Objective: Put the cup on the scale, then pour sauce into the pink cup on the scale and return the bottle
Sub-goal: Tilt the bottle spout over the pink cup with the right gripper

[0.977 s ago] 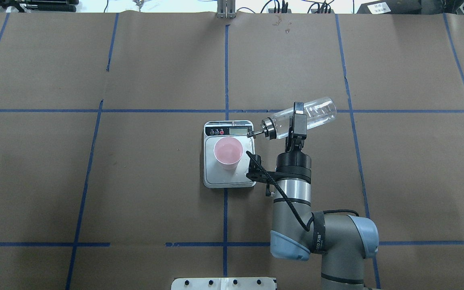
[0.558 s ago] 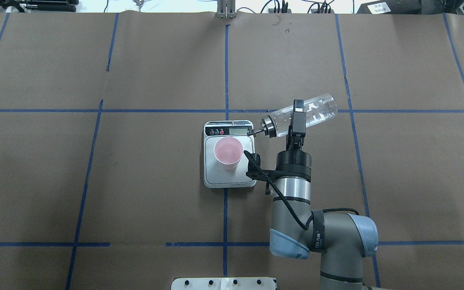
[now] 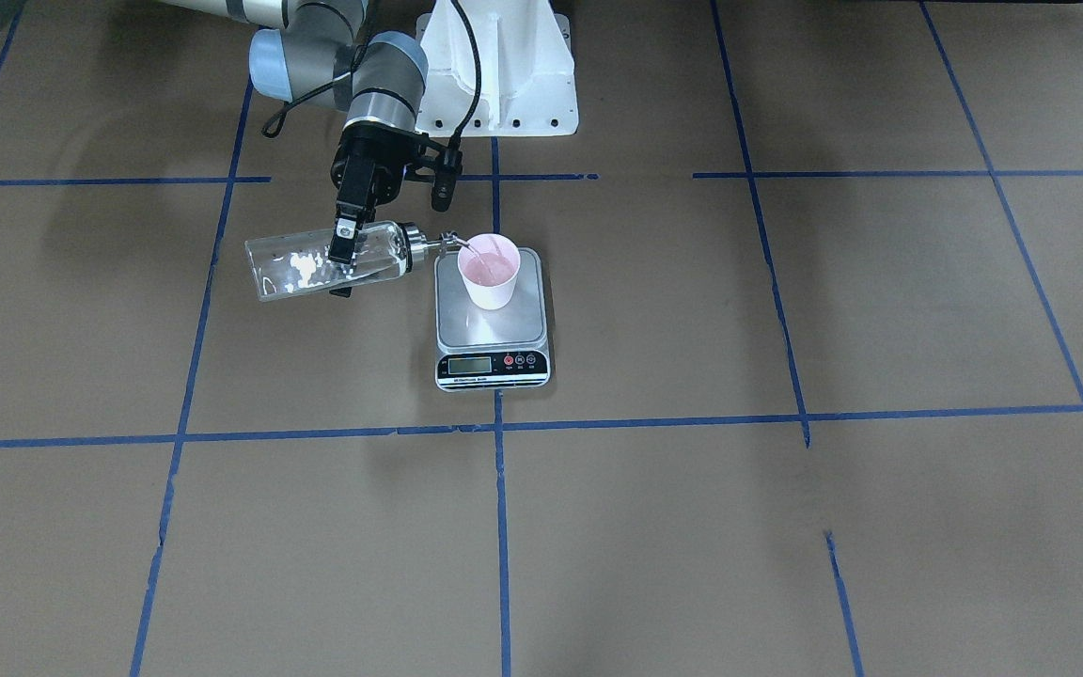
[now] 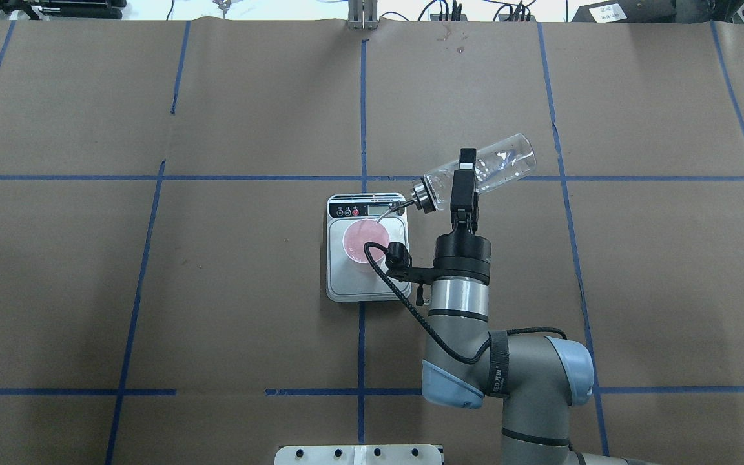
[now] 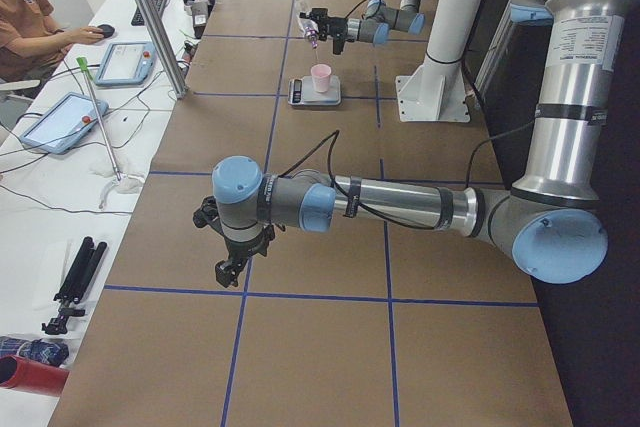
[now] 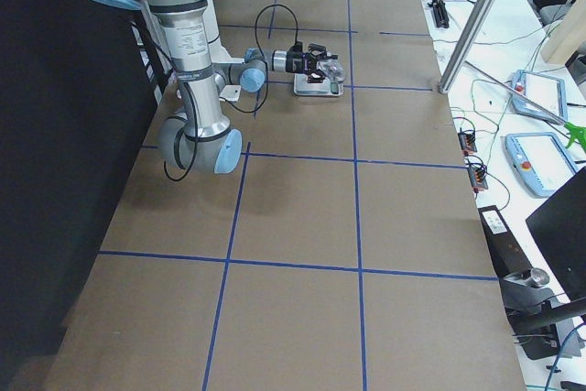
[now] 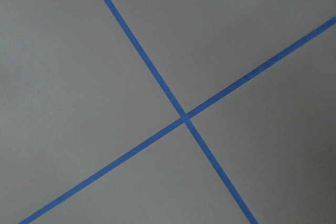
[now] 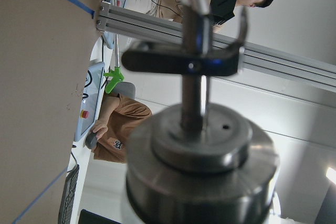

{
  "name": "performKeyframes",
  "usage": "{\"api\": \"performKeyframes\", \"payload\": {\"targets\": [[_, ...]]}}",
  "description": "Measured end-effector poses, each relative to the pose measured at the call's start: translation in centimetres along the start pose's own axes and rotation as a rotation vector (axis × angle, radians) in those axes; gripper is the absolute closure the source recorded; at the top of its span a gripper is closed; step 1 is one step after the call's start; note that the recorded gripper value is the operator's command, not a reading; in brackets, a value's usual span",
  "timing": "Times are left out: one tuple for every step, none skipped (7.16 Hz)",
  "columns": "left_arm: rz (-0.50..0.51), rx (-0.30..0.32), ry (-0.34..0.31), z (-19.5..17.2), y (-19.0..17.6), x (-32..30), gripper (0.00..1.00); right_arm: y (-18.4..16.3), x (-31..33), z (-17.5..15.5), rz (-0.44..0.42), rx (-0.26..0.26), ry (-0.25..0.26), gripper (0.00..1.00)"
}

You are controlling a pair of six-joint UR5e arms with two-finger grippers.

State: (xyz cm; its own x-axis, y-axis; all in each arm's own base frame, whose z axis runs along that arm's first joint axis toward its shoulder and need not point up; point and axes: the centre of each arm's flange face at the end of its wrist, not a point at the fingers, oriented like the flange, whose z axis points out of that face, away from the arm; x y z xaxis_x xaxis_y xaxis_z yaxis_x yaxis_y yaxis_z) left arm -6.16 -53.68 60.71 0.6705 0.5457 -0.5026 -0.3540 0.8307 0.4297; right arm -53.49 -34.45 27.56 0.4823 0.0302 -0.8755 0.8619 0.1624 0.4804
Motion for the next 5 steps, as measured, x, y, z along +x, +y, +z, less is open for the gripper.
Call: {"api": "performKeyframes", "payload": {"targets": [[-0.001,-0.001,0.0,0.1,0.0,-0.1,0.0,0.0,-0.2,0.1,-0.027,-0.003,0.012,1.0],[-0.001,-0.001,0.001,0.1,0.0,-0.1,0.0,-0.2,0.1,0.2,-0.049,-0.006,0.022,1.0],[-0.002,-0.002,0.001,0.1,0.0,-0.1,0.0,-0.4,0.5,0.2,-0.073,-0.01,0.035,1.0],[-0.002,-0.002,0.002,0.1,0.0,-0.1,0.0,-0.6,0.9,0.2,-0.097,-0.012,0.047,1.0],[-0.003,-0.002,0.003,0.2,0.0,-0.1,0.0,-0.7,1.3,0.2,-0.102,-0.014,0.053,1.0]]}}
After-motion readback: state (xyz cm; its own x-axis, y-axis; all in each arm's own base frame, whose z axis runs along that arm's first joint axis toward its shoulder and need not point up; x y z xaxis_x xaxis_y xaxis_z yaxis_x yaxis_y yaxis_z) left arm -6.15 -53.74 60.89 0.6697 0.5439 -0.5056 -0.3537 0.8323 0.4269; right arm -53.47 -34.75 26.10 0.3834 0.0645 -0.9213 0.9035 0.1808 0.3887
